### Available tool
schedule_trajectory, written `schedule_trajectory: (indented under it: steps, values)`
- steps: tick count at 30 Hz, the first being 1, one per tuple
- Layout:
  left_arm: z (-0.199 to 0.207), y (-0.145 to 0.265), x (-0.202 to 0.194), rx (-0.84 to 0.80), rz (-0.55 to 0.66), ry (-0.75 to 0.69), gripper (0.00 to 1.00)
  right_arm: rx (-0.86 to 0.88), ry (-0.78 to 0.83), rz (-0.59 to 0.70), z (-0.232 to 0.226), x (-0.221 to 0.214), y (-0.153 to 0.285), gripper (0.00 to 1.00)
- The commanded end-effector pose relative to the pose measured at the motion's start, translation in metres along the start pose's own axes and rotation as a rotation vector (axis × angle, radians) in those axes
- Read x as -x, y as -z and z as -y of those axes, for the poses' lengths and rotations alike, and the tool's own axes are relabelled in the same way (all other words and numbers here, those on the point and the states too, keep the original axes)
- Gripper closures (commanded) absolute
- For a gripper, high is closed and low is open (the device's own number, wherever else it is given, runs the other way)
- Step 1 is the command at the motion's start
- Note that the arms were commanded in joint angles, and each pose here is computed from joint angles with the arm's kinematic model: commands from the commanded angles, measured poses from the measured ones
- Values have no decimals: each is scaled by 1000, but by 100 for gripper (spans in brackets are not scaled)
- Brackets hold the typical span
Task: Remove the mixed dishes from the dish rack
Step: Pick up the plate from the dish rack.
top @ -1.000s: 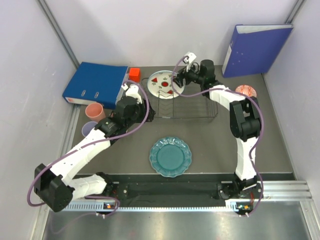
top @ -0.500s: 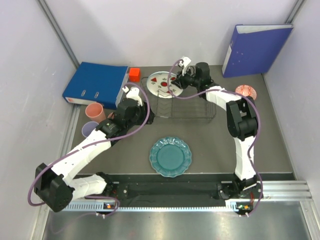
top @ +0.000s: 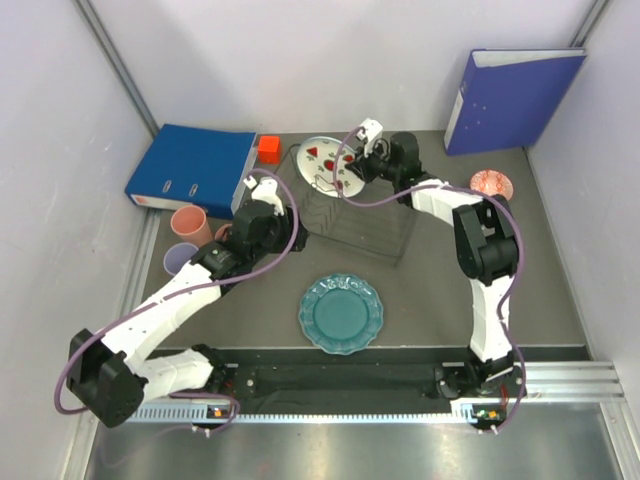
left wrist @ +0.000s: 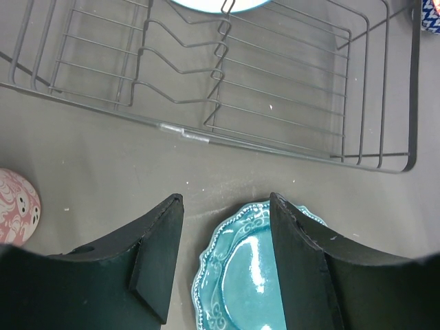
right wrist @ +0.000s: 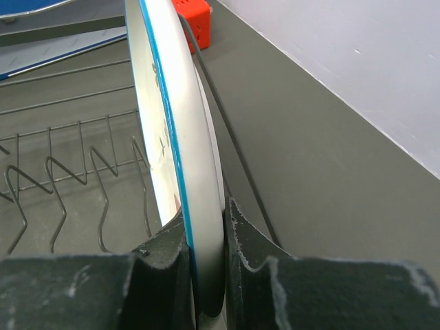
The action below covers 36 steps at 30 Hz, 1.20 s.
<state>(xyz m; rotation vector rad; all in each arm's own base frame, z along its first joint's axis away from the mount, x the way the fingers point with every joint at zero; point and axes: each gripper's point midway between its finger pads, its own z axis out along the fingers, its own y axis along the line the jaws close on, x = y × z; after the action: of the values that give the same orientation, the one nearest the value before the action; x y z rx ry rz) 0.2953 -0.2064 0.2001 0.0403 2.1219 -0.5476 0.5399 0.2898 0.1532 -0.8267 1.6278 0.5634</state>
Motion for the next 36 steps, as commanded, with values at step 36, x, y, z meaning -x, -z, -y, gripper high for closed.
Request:
schedule_trajectory:
  steps: [36]
  values:
    - [5, -16, -13, -29, -9, 49, 44, -219, 396, 280, -28, 140, 64, 100]
